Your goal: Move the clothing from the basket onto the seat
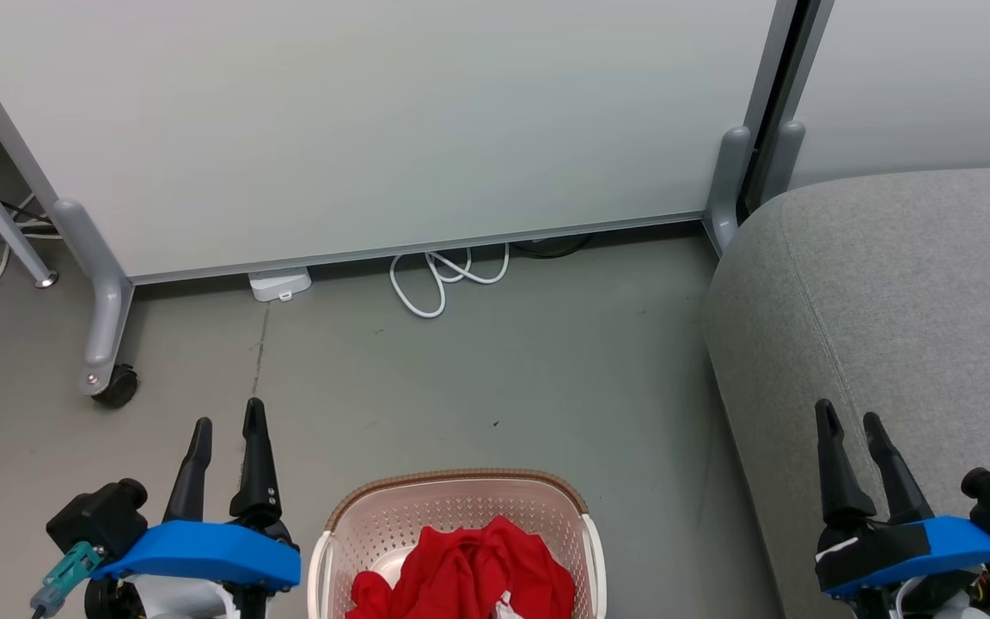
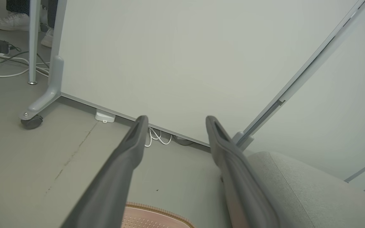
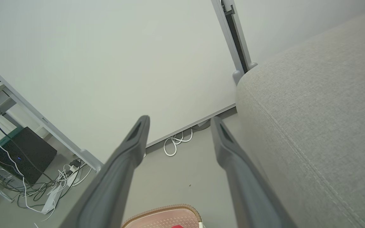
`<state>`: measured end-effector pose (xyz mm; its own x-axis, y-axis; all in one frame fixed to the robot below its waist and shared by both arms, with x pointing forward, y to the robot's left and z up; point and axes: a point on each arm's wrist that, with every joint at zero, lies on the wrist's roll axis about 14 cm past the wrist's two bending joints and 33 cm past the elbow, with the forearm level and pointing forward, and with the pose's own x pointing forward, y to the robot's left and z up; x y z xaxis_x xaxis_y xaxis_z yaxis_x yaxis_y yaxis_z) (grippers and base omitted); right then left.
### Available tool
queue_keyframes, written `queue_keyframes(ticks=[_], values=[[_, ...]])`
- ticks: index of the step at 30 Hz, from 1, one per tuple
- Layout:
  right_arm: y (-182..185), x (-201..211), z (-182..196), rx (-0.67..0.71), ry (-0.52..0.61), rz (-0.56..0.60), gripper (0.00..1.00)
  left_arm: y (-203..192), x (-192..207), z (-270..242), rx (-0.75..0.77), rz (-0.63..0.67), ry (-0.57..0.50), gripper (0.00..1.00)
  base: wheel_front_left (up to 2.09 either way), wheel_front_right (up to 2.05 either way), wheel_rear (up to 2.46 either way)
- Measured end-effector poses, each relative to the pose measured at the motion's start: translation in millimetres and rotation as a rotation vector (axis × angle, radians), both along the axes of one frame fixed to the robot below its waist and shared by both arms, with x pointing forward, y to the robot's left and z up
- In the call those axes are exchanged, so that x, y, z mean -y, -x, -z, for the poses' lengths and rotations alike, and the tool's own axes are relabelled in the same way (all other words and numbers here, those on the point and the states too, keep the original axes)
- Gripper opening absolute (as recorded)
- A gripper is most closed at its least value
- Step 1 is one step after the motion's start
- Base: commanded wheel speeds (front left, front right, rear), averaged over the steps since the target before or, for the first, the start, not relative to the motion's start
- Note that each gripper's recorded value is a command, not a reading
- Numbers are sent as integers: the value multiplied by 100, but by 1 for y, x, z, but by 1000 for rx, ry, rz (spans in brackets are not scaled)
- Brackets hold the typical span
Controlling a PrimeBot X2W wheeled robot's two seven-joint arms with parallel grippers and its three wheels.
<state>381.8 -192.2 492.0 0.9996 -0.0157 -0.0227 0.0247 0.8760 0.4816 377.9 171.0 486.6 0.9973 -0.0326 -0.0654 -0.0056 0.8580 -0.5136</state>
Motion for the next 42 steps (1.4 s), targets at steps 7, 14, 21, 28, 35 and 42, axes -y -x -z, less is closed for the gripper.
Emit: queue_keyframes(ticks=[7, 14, 21, 28, 35, 42], values=[[-1, -1, 0, 7, 83, -9, 100, 1, 2, 2, 7, 10, -72, 100, 0, 0, 0], [-1, -5, -1, 14, 160, -27, 100, 2, 5, 5, 14, 31, -131, 100, 0, 0, 0], [-2, -9, -2, 27, 234, -44, 100, 2, 7, 5, 27, 45, -186, 100, 0, 0, 0], [-2, -10, -3, 36, 293, -53, 100, 2, 9, 4, 42, 52, -214, 100, 0, 0, 0], [-1, -13, -3, 46, 344, -64, 100, 2, 11, 5, 52, 58, -241, 100, 0, 0, 0], [-2, -15, -7, 66, 395, -73, 100, 3, 14, 6, 60, 71, -277, 100, 0, 0, 0]])
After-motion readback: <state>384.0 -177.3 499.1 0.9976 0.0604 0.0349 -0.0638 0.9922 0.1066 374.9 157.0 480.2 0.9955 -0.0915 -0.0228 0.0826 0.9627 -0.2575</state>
